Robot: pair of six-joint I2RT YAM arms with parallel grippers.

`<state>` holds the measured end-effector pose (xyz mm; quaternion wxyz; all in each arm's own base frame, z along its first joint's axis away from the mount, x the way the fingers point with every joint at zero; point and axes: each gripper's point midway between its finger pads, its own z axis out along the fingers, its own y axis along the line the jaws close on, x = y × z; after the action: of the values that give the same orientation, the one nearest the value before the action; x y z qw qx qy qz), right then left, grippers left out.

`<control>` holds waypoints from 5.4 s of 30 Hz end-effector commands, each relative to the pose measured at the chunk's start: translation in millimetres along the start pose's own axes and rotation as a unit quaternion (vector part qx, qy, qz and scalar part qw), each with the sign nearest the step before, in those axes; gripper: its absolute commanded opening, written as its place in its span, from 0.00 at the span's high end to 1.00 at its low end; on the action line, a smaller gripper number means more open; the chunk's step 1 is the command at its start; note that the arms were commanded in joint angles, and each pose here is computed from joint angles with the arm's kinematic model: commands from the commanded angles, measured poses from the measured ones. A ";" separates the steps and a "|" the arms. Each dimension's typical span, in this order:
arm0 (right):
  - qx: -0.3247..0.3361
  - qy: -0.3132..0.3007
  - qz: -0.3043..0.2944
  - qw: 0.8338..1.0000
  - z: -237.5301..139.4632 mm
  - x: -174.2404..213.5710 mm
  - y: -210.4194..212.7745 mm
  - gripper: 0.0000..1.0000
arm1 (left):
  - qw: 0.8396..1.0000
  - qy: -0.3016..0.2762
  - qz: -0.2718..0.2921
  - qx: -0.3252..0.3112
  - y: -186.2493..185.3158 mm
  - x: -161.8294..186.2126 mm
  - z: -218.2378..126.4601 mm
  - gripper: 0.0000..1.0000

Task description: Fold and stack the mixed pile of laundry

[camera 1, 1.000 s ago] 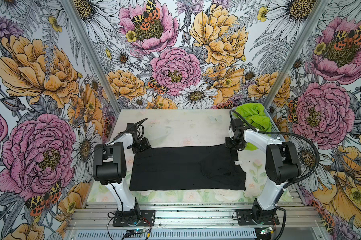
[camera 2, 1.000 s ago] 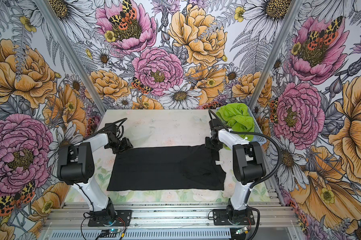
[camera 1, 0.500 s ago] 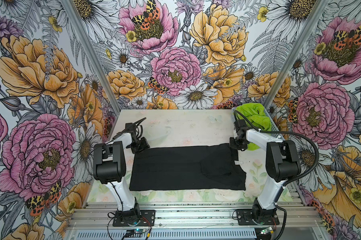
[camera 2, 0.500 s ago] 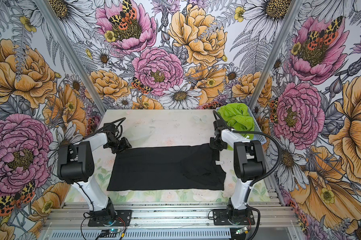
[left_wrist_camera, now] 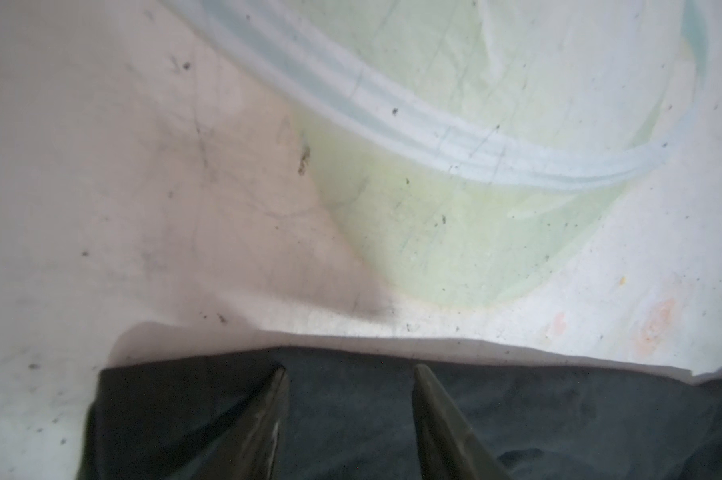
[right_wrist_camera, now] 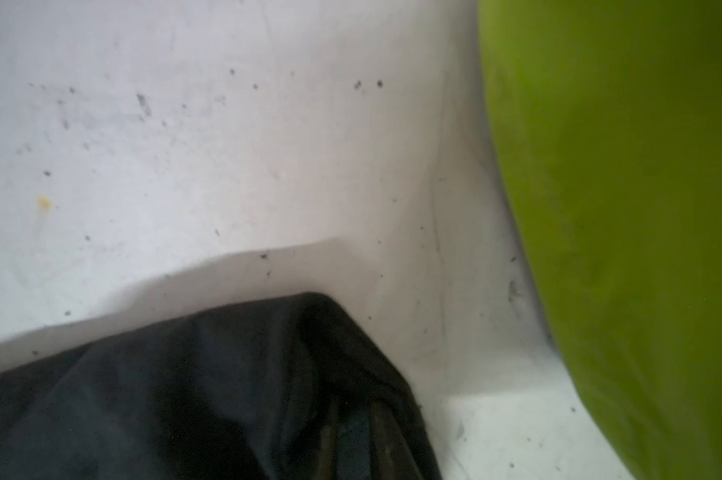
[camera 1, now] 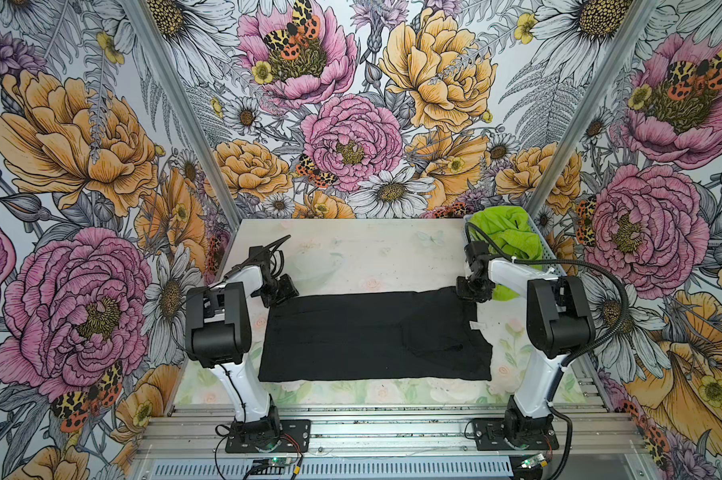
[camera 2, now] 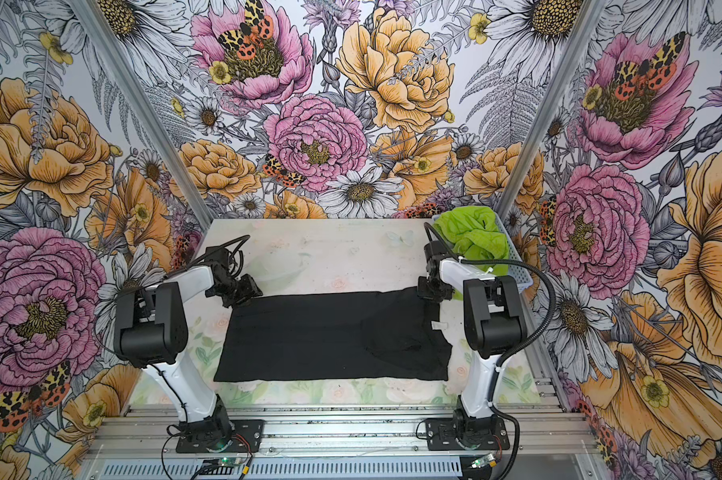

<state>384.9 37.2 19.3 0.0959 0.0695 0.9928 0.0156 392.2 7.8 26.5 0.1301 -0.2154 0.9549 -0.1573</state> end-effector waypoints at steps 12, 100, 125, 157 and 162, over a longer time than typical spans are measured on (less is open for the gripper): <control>0.074 0.000 0.005 0.997 -6.2 -10.7 -22.5 0.82 | 0.994 0.046 -0.035 -0.090 60.3 30.5 20.8 0.50; -0.155 -0.018 0.025 0.987 -3.8 1.2 140.8 0.37 | 0.964 0.259 0.060 -0.033 -14.4 163.4 25.1 0.40; -0.165 -0.048 -0.057 0.984 29.2 -123.9 163.2 0.38 | 0.930 0.362 0.058 -0.003 -53.8 255.6 21.4 0.41; -0.193 -0.014 -0.045 0.980 -85.5 8.6 161.8 0.31 | 0.975 0.201 0.080 0.043 -76.5 256.3 -44.0 0.26; -0.194 0.039 -0.019 0.980 -89.0 118.8 144.2 0.34 | 0.980 0.187 0.052 0.037 -62.4 269.3 -50.7 0.29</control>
<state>309.5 188.3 87.5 0.0808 0.0048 0.9783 0.1907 170.2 -163.7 48.5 -0.0482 -0.0975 0.9653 -0.2374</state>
